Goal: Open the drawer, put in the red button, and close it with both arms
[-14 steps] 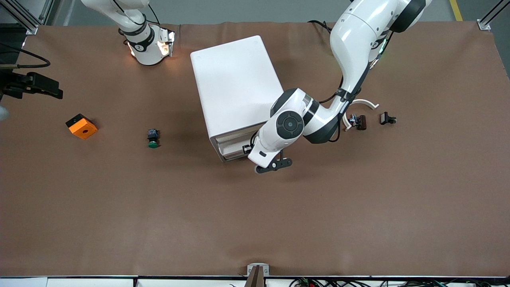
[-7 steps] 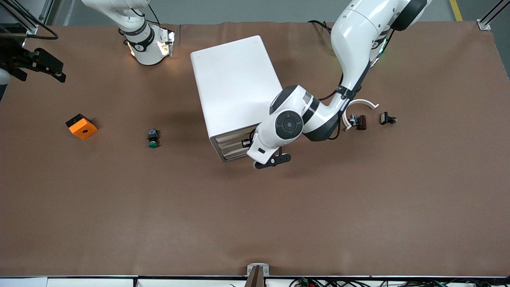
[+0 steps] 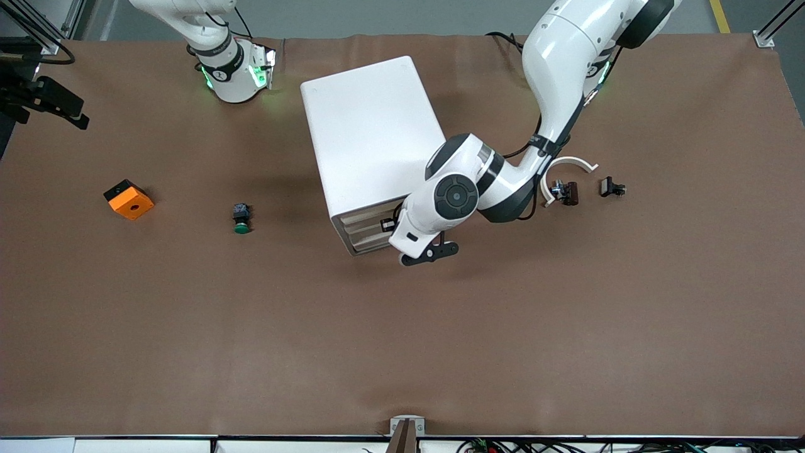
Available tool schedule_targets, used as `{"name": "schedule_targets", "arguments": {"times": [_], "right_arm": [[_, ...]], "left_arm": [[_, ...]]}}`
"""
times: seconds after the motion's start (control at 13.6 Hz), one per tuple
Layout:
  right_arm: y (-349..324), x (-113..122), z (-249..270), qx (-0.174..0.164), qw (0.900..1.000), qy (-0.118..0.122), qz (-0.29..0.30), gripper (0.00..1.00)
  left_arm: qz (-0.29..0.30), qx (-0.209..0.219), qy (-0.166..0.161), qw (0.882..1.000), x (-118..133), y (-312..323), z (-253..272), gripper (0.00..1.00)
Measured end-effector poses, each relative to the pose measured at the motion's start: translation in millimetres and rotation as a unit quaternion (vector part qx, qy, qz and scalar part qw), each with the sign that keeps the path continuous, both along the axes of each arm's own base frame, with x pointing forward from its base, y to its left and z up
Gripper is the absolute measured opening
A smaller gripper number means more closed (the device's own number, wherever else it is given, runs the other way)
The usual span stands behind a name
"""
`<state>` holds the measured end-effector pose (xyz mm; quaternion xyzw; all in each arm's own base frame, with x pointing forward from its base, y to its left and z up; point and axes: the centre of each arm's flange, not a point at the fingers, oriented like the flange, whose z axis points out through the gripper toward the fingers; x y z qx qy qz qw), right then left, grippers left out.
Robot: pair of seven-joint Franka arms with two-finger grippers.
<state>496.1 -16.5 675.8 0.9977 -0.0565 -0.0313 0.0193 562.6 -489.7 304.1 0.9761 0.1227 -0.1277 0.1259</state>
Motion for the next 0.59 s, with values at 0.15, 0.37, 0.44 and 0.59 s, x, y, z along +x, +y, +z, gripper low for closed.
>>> {"name": "schedule_targets", "arguments": {"times": [0.15,0.37,0.44,0.59], "right_arm": [[-7.5,-0.6,-0.2,0.001,1.000,0.001,-0.007,1.00],[-5.5,-2.0,-1.9,0.002,1.000,0.008,-0.005,1.00],[-3.7,-2.7,-3.2,0.002,1.000,0.013,-0.004,1.00],[1.2,-2.9,-4.7,0.002,1.000,0.016,0.001,1.00]], "left_arm": [[-0.016,-0.004,-0.005,1.000,9.2,12.8,6.8,0.38],[-0.014,-0.018,-0.027,0.999,38.3,49.6,34.6,0.67],[-0.013,-0.024,-0.040,0.999,48.8,64.5,49.5,0.78],[-0.015,-0.034,-0.067,0.997,67.2,96.2,82.7,0.97]]}}
